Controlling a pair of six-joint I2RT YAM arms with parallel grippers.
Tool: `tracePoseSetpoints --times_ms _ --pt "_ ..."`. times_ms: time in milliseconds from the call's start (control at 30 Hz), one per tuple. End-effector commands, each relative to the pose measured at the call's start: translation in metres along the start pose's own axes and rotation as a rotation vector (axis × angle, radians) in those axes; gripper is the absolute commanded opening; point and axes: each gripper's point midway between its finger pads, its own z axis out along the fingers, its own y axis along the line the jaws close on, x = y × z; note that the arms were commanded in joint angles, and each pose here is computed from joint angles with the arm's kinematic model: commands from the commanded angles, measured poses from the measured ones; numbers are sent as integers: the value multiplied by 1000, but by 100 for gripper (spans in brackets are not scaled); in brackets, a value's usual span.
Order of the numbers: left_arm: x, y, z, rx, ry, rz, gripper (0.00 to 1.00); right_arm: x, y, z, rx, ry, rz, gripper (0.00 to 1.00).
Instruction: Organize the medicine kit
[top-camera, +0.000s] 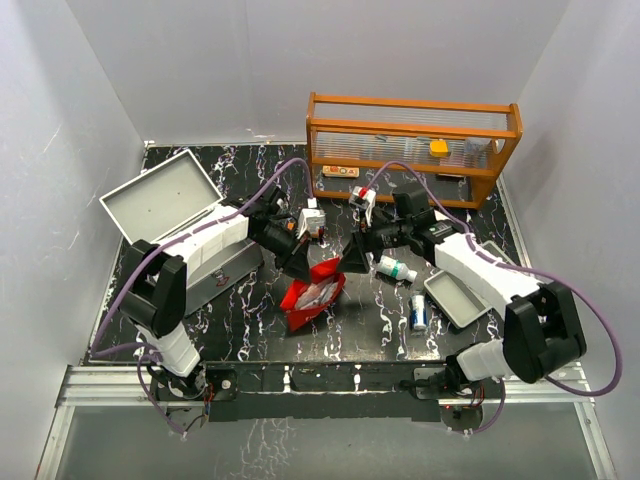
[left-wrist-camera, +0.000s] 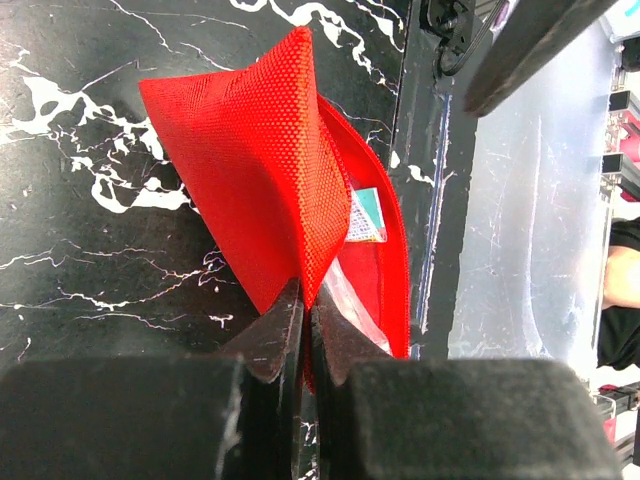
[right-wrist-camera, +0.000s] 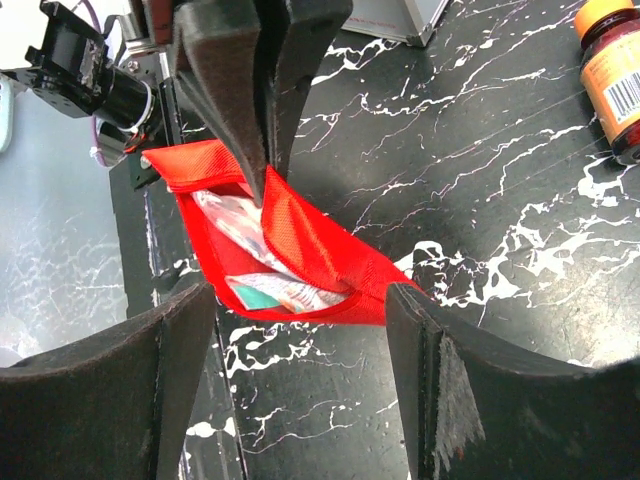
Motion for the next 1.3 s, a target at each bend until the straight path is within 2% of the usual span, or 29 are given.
tracePoseSetpoints --times_ms 0,167,333,567,800,900,1067,1267 --pt "-8 -7 3 54 -9 38 0 -13 -10 11 -9 -55 -79 66" --pt "-4 -3 7 79 27 2 0 -3 -5 20 -109 -41 -89 63" --pt "-7 -2 7 79 25 22 0 8 -4 25 -136 -24 -85 54" --pt "-8 -2 5 62 20 32 0 18 -12 36 -119 3 -59 40" --pt "-14 -8 0 50 10 26 3 20 -26 32 7 6 -79 24" --pt "-14 -8 -3 29 14 17 10 20 -35 32 52 13 -73 15" --pt "-9 -4 -12 -71 27 -17 41 18 -50 30 143 22 -65 9" --pt "-5 -3 -35 -196 -82 -114 58 15 -58 24 212 9 -90 6"
